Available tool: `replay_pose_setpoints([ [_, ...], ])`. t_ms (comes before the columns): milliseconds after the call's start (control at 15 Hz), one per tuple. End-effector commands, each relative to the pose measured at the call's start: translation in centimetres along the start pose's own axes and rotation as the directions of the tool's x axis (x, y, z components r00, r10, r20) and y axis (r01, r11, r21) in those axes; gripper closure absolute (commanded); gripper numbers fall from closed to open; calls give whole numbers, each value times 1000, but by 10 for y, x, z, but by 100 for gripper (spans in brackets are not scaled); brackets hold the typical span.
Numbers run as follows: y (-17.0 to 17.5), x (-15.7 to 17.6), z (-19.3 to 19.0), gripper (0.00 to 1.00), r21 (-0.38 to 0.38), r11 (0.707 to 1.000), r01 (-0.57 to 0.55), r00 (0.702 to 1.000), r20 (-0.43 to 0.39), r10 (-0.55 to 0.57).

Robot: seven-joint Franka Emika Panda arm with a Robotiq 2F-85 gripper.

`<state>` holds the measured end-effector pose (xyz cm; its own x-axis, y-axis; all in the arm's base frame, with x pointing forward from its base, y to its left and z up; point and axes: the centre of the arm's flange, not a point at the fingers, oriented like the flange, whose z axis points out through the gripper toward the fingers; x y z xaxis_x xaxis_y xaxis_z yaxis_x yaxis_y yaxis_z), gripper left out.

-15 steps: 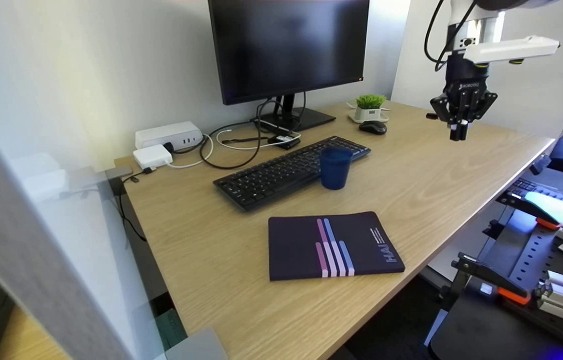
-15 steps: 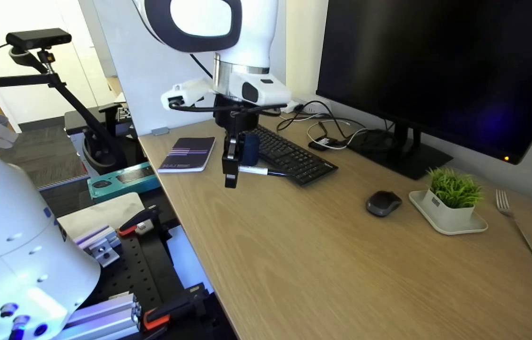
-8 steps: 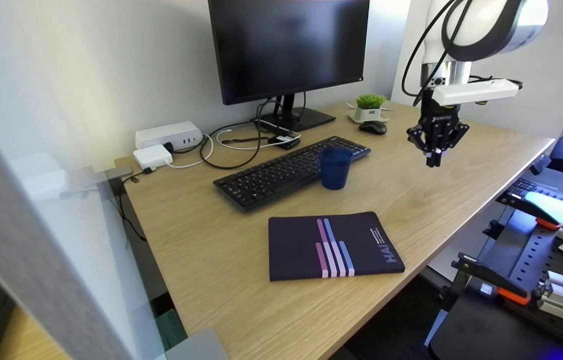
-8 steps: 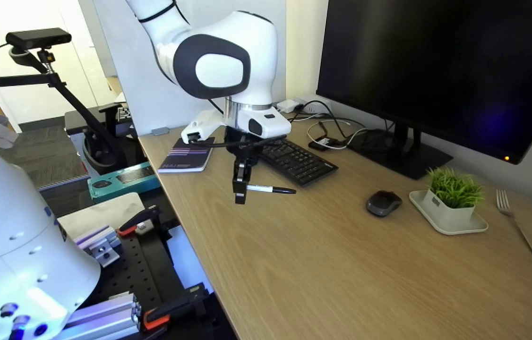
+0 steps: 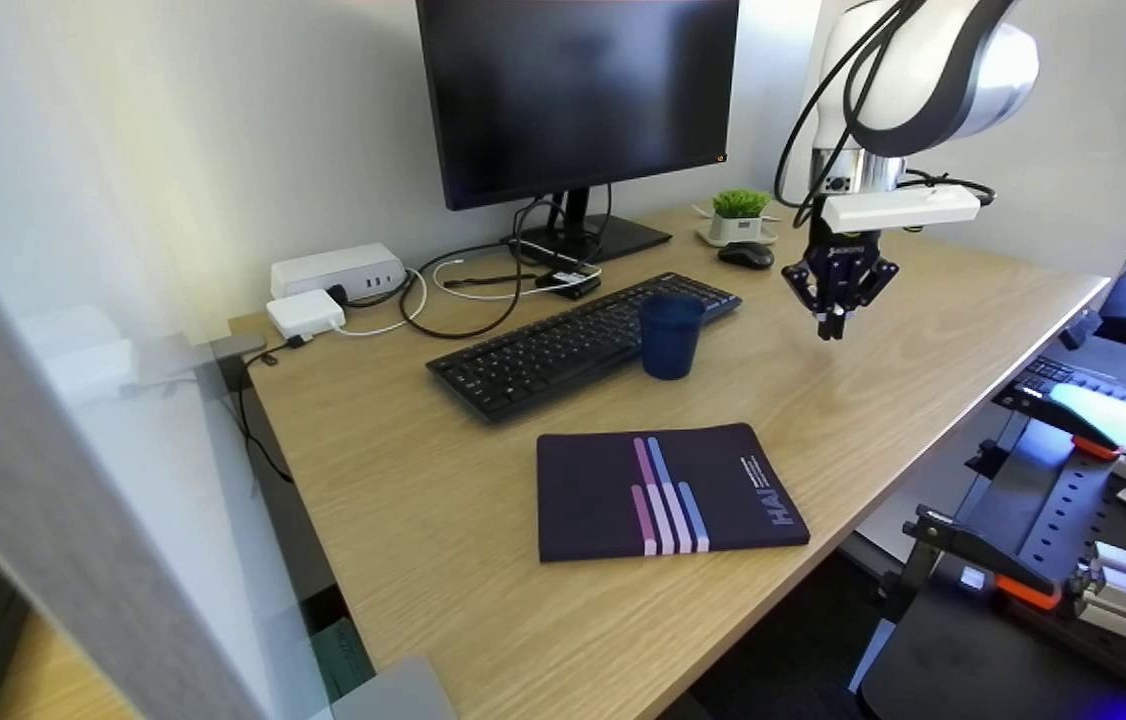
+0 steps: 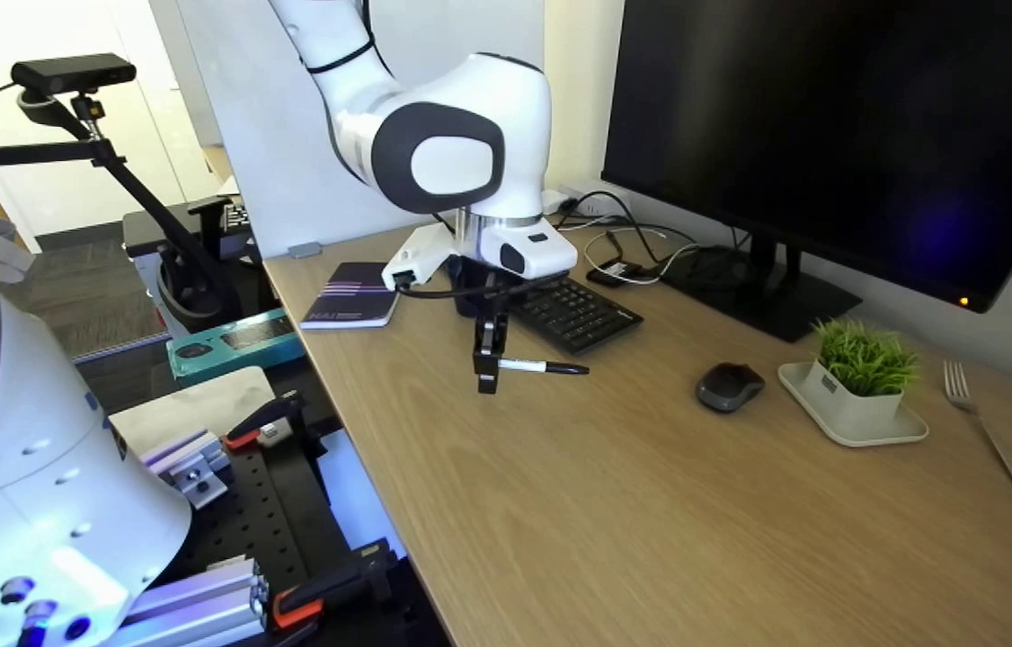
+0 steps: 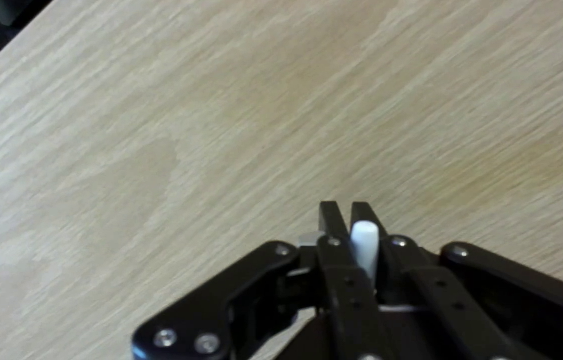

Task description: Put the marker on the desk

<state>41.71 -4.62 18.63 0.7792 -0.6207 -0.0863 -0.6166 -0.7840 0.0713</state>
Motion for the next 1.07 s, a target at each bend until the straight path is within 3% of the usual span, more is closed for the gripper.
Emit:
replay_pose_setpoints([
  [0, -3, 6, 11, 97, 10, 1000, -23, 1000, -20, 23],
  [200, 0, 5, 9, 97, 81, 995, 53, 998, -25, -51],
  [467, 10, 9, -5, 97, 178, 966, 188, 980, -93, -174],
  [1000, 37, 12, -7, 97, 193, 918, 346, 937, -116, -329],
])
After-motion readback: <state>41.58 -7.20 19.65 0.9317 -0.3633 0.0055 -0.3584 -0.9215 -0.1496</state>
